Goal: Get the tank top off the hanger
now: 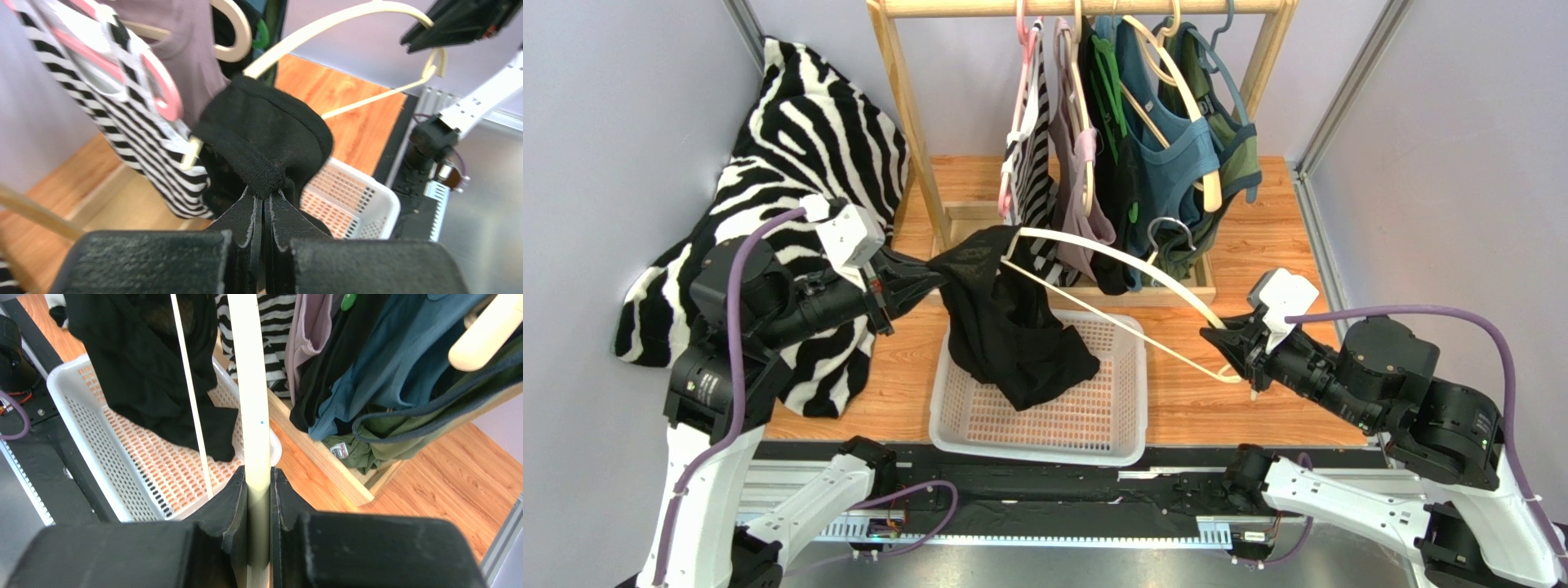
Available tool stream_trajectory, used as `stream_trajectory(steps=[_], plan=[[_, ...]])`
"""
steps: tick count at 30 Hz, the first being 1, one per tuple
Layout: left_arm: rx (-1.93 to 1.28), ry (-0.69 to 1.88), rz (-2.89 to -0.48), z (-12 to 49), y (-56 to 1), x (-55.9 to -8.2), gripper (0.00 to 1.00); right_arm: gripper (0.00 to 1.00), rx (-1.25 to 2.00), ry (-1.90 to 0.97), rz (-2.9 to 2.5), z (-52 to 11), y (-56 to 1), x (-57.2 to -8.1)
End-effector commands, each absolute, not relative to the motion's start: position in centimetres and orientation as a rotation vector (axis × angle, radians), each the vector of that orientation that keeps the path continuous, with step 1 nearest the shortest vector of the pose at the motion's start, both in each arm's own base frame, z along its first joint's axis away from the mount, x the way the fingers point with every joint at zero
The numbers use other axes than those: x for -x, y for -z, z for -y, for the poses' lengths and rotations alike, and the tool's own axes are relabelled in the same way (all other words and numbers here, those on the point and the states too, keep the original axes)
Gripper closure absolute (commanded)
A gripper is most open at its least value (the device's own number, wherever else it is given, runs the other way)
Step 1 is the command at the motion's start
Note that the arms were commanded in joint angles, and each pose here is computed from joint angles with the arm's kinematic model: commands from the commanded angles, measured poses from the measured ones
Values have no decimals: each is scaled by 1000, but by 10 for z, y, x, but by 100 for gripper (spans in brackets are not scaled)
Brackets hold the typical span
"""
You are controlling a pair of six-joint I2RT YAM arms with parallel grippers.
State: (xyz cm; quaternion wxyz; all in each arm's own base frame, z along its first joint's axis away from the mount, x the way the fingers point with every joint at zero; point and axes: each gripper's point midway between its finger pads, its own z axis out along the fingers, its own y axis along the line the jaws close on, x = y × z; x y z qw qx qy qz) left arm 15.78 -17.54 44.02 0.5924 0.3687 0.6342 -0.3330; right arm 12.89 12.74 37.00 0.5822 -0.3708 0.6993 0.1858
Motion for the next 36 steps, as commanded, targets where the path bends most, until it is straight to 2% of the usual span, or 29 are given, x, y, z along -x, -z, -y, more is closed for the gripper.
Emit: stream_trajectory(steps=[1, 8, 15, 18, 22, 28, 29, 30, 31, 32, 36], plan=[[-784, 664, -1439, 164, -467, -176, 100, 100, 834, -457, -1612, -118, -378, -122], [-766, 672, -1382, 166, -498, -180, 100, 100, 815, -539, -1566, -92, -386, -94], [-772, 679, -1386, 168, -497, -182, 100, 100, 702, -599, -1451, -55, -414, -72], [-838, 753, -1378, 179, -489, -173, 100, 100, 679, -573, -1443, -51, -420, -76], [-969, 998, -1363, 202, -475, -143, 100, 100, 669, -504, -1466, -59, -420, -94], [-1084, 1086, -1415, 218, -436, -136, 91, 100, 626, -453, -1429, -72, -436, -114], [-1107, 1073, -1420, 219, -428, -139, 82, 100, 635, -451, -1426, -76, -438, -116], [-1126, 1080, -1436, 221, -420, -138, 68, 100, 640, -454, -1422, -80, -440, -117], [-1153, 1087, -1431, 223, -417, -136, 48, 100, 645, -450, -1425, -81, -439, -119], [-1192, 1074, -1402, 223, -415, -134, 2, 100, 659, -442, -1434, -85, -438, -121], [-1240, 1013, -1373, 218, -418, -130, 1, 100, 691, -417, -1458, -91, -431, -126]])
